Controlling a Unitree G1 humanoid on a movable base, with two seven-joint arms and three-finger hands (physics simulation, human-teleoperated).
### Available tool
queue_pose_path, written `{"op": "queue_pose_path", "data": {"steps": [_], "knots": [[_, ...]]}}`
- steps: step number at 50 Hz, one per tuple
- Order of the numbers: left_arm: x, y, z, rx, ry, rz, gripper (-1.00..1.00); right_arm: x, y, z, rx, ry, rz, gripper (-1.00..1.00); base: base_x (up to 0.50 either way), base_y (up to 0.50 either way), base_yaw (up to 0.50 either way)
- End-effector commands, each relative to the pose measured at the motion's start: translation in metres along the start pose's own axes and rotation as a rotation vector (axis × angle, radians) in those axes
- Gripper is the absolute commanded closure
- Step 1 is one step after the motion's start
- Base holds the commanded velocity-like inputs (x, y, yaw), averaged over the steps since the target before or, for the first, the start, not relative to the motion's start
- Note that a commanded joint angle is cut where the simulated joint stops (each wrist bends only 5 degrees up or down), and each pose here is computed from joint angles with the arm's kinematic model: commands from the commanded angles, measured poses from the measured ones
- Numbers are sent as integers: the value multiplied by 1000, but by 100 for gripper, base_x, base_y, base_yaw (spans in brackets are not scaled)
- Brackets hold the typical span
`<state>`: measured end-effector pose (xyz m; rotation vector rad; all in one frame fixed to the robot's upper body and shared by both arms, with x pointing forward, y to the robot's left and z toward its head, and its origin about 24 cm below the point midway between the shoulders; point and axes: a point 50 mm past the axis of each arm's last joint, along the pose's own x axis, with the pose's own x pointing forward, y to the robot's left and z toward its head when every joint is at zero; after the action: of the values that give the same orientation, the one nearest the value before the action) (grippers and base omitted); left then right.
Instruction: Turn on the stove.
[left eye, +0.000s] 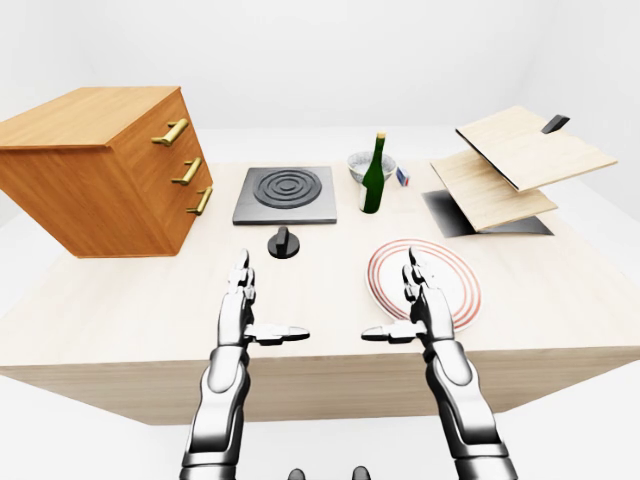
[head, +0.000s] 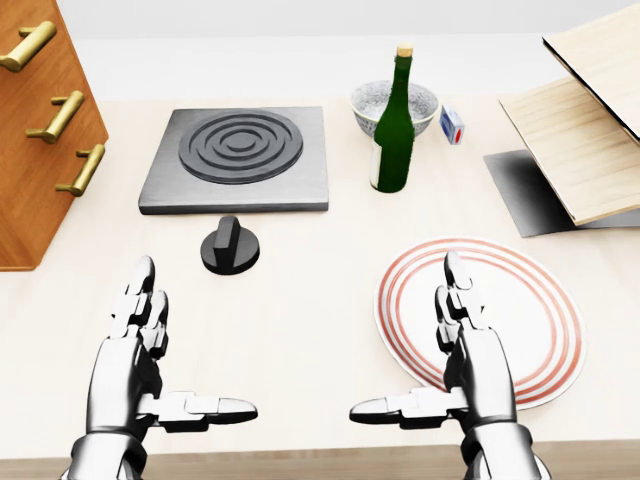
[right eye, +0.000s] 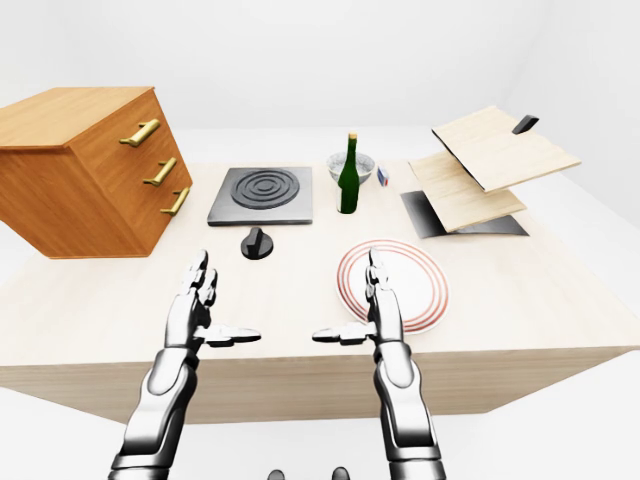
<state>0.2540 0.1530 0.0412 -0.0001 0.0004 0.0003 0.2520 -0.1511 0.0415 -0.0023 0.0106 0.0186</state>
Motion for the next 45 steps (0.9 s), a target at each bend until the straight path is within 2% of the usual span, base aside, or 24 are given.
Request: {"op": "queue_pose_path", "data": {"steps": [1, 12, 41, 45], "knots": [[2, 7, -1, 0, 2, 1, -100, -2, -3, 0, -6, 29, 39, -100, 0, 0, 0], [1, 8, 0, -2, 0, 1, -100, -1, -2, -1, 2, 37, 45, -100, 9, 0, 0], [1, 8, 1, -3, 0, 3, -100, -1, -4, -1, 9, 33, 38, -100, 40, 0, 0], [1, 9, 0, -2, 1, 4, -100, 1, -5, -3, 3, 27, 20, -100, 0, 0, 0]]}}
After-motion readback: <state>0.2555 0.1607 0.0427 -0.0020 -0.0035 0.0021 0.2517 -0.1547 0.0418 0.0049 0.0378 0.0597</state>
